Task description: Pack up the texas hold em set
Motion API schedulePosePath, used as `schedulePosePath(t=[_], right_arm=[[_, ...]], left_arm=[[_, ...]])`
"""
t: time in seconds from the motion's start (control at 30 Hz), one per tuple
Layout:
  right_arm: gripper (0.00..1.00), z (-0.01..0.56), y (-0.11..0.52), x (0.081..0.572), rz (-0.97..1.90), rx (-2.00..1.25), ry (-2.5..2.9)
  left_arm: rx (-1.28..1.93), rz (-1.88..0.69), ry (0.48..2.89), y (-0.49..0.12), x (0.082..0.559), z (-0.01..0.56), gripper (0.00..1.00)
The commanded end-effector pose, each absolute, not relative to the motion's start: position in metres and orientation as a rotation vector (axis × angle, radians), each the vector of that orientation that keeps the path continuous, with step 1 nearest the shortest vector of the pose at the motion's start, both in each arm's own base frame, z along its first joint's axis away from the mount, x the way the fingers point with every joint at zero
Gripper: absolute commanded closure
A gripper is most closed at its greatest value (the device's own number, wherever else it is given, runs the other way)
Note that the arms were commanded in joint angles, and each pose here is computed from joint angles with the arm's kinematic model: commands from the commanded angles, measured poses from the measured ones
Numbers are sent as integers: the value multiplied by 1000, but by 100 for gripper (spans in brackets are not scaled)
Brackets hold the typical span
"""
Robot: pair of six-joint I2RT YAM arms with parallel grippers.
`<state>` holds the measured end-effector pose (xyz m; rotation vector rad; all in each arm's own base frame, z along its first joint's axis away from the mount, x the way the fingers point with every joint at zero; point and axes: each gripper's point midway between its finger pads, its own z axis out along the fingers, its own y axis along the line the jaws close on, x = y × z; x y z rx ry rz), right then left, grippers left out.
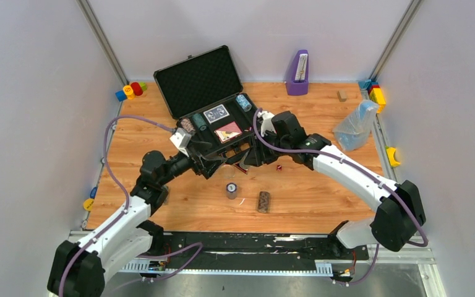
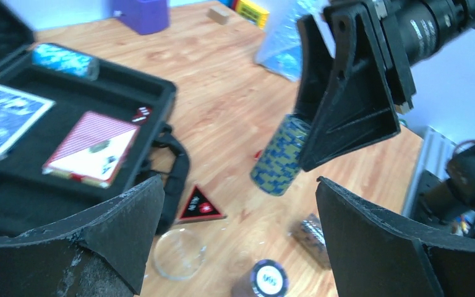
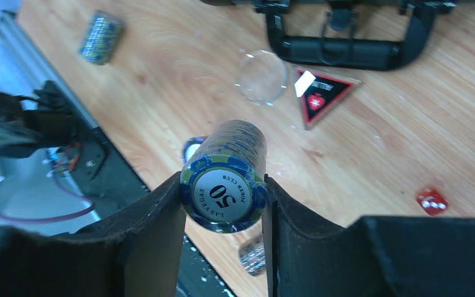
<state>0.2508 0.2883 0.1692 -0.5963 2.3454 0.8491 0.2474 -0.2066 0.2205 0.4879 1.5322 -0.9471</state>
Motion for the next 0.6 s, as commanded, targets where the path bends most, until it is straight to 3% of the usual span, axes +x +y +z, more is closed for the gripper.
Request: schedulePosePath(t=[0.0, 0.57], right_arm=[[100, 236, 316, 236, 1104, -689, 2160], [100, 270, 336, 213, 1405, -769, 2130]], left_arm=[[632, -965, 1399, -236, 241, 257, 0], [935, -1034, 1368, -272, 218, 243, 9]])
